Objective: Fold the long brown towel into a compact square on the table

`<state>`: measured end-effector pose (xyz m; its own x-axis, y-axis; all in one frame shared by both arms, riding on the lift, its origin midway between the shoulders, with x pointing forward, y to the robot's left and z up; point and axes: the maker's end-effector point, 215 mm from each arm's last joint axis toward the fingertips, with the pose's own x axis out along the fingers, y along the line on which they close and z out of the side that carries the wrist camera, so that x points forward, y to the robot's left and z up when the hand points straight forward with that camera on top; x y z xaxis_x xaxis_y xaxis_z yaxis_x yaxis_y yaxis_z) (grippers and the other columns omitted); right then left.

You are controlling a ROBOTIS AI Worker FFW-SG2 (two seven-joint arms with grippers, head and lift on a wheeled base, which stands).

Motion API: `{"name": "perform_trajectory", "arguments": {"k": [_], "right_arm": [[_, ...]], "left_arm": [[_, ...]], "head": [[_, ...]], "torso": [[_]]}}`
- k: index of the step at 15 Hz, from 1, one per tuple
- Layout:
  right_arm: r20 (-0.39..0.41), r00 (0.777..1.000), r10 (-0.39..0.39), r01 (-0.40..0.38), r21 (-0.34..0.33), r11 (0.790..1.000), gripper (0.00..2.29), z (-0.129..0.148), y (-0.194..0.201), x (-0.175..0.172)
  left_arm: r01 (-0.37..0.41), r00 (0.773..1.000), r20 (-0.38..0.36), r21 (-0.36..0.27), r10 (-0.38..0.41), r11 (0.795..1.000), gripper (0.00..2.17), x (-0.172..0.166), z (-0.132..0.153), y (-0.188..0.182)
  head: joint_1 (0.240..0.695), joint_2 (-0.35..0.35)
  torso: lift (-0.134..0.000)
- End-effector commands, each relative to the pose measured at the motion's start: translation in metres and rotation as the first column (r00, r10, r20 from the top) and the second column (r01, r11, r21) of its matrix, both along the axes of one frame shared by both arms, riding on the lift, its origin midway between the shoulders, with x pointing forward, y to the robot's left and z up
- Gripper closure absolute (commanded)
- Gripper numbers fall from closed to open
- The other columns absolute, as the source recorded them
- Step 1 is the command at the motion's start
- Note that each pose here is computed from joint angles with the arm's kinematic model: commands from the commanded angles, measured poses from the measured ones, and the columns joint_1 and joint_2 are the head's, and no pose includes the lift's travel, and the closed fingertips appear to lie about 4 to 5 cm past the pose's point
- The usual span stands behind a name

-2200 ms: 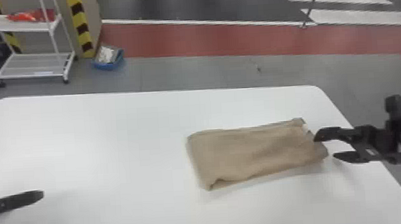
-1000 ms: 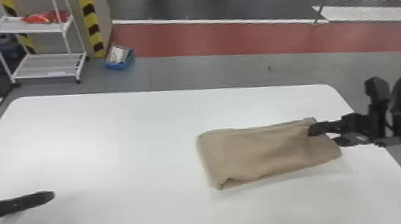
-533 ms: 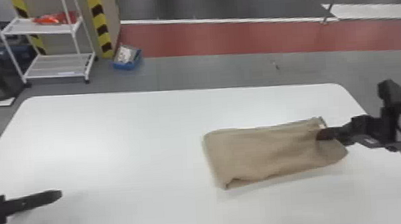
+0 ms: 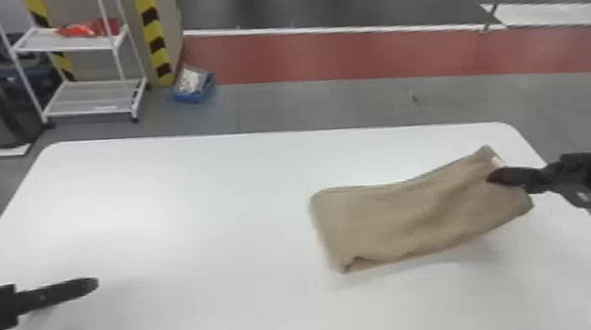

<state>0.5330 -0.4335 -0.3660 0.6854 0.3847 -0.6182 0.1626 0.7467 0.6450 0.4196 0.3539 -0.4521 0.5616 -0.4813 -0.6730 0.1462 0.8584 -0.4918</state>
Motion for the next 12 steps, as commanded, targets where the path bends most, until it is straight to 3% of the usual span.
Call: {"name": "perform_trajectory", "arguments": {"k": [1,4,8,12], "right_arm": [[0.118,0.993,-0.017,0.015,0.019,1.000,1.34,0.042,-0.010,0.002],[0.211,0.977,-0.013,-0.010,0.108,0.994,1.33,0.068,-0.001,0.004],[0.221,0.974,0.049,-0.083,0.148,0.986,1.33,0.062,0.058,0.017],[0.183,0.967,0.177,-0.207,0.166,0.964,1.32,0.039,0.142,0.023]], "left_arm": [[-0.002,1.000,0.001,0.002,0.002,1.000,0.08,0.000,0.000,0.001],[0.006,1.000,-0.003,0.003,-0.006,1.000,0.08,0.001,0.000,-0.002],[0.006,1.000,-0.005,0.004,-0.006,1.000,0.08,0.000,0.003,-0.003],[0.001,1.000,-0.007,-0.001,-0.001,1.000,0.08,-0.003,0.003,-0.001]], "head": [[0.695,-0.090],[0.695,-0.102],[0.695,-0.079],[0.695,-0.011]], "torso": [[-0.124],[-0.124],[-0.124],[-0.124]]}}
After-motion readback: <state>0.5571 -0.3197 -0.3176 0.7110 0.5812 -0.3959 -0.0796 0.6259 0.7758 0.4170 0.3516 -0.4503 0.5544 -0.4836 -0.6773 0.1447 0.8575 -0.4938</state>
